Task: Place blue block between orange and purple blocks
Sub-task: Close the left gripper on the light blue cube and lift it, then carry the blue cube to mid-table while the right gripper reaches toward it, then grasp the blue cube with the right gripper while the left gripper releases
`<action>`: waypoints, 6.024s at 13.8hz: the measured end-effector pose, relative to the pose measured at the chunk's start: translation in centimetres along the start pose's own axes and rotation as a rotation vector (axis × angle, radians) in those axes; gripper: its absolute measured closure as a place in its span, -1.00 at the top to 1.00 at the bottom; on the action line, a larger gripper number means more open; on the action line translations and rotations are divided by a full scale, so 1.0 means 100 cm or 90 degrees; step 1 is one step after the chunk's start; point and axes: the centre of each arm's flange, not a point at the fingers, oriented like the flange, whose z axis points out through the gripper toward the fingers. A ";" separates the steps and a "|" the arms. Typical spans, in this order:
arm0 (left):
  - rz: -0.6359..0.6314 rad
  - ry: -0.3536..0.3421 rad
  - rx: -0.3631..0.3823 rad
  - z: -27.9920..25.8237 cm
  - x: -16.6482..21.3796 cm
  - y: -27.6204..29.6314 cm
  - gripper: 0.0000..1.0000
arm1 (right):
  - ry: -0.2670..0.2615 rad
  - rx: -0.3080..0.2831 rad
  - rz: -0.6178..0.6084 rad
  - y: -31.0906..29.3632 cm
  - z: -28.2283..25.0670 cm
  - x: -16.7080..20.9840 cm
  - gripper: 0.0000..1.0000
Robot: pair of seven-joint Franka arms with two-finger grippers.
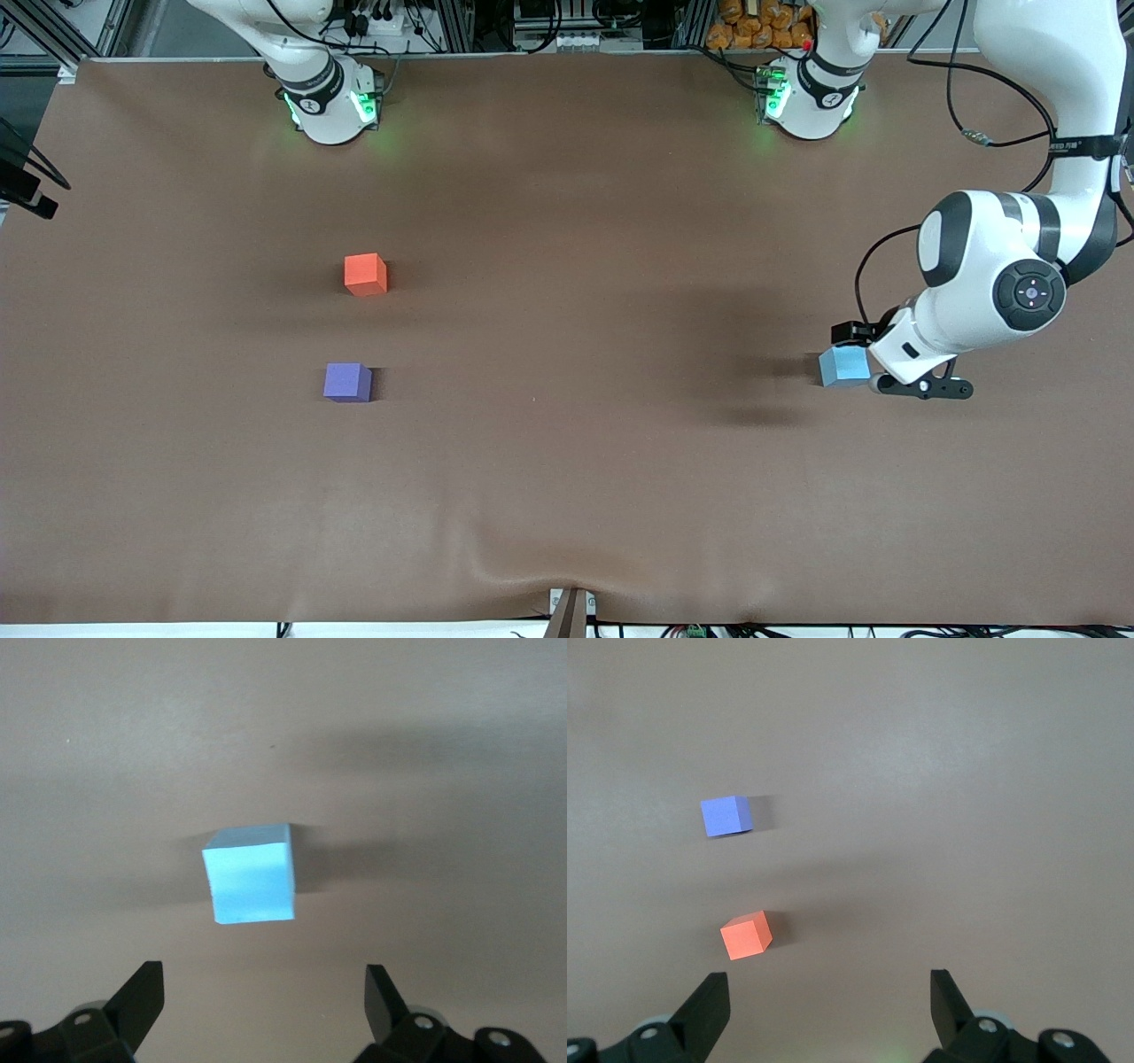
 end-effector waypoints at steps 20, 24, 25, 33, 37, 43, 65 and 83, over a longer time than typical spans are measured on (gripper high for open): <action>-0.031 0.030 -0.015 0.109 0.010 -0.018 0.88 | 0.000 0.000 -0.002 -0.001 0.000 0.000 1.00; -0.021 0.028 -0.016 0.110 0.011 -0.013 0.13 | 0.000 0.000 0.001 0.001 0.000 0.000 1.00; -0.014 0.034 -0.019 0.104 0.013 -0.006 0.11 | 0.001 0.000 0.002 0.002 0.000 0.000 1.00; 0.096 0.113 -0.087 0.007 0.019 0.184 0.06 | 0.052 -0.004 0.009 0.008 -0.021 0.007 1.00; 0.081 0.120 -0.122 0.005 0.011 0.308 0.06 | 0.049 0.008 0.002 0.001 -0.016 0.014 1.00; 0.069 0.089 -0.143 0.043 -0.005 0.410 0.06 | -0.014 0.029 -0.042 -0.051 0.038 0.044 1.00; 0.023 0.096 -0.148 0.110 -0.067 0.544 0.86 | -0.124 0.015 0.228 -0.274 0.169 0.051 1.00; -0.216 0.091 -0.033 -0.278 -0.027 0.057 1.00 | -0.058 -0.031 0.064 -0.510 0.399 -0.040 1.00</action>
